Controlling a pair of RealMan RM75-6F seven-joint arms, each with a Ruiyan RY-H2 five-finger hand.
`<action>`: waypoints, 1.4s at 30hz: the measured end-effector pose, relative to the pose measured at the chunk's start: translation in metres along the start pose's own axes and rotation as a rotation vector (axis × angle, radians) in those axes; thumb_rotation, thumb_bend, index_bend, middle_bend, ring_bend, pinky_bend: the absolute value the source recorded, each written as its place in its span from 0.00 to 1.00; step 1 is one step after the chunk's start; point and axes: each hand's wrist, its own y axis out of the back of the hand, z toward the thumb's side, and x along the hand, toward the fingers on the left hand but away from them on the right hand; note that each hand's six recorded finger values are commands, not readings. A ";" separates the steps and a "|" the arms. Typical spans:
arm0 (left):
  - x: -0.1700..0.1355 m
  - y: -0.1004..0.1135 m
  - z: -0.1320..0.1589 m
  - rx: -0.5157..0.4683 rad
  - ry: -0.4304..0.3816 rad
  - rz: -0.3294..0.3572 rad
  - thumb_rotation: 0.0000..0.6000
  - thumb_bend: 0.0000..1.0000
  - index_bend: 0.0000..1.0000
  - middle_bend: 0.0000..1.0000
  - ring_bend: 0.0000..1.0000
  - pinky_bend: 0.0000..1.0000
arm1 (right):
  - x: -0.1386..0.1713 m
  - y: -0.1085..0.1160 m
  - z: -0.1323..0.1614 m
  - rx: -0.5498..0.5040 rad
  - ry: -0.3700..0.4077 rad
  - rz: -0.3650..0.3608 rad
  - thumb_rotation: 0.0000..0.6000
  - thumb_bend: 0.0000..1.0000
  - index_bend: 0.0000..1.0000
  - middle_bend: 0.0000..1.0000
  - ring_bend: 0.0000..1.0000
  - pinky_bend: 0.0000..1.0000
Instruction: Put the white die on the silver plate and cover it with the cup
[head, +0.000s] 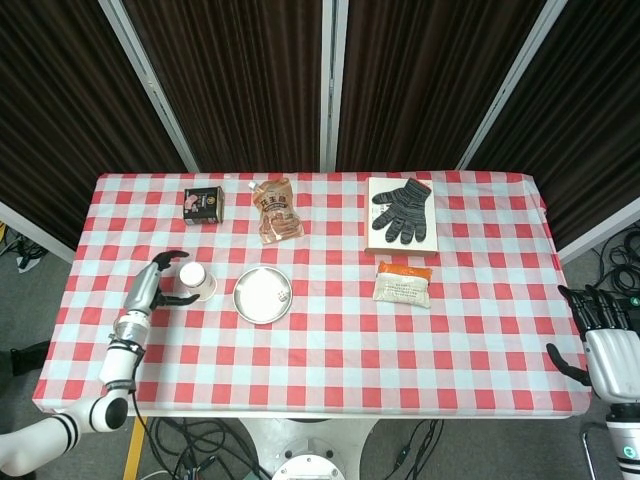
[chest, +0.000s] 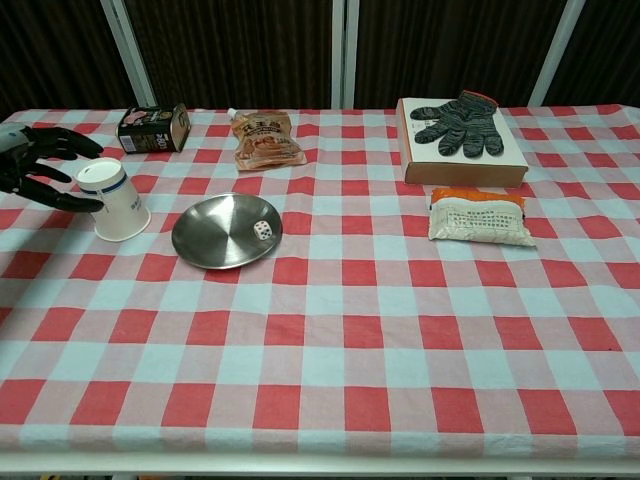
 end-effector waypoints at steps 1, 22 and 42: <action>0.001 -0.002 0.001 -0.014 -0.001 -0.008 1.00 0.09 0.25 0.16 0.09 0.20 | 0.000 0.000 0.000 0.000 -0.001 0.000 1.00 0.22 0.08 0.16 0.00 0.07; 0.012 -0.010 0.003 -0.123 -0.011 -0.025 1.00 0.13 0.51 0.25 0.15 0.21 | 0.002 0.001 0.004 0.005 -0.002 0.000 1.00 0.22 0.08 0.16 0.00 0.07; 0.017 -0.085 0.110 0.003 -0.242 -0.216 1.00 0.11 0.51 0.25 0.15 0.19 | -0.003 -0.005 0.000 0.001 -0.010 0.022 1.00 0.22 0.08 0.16 0.00 0.07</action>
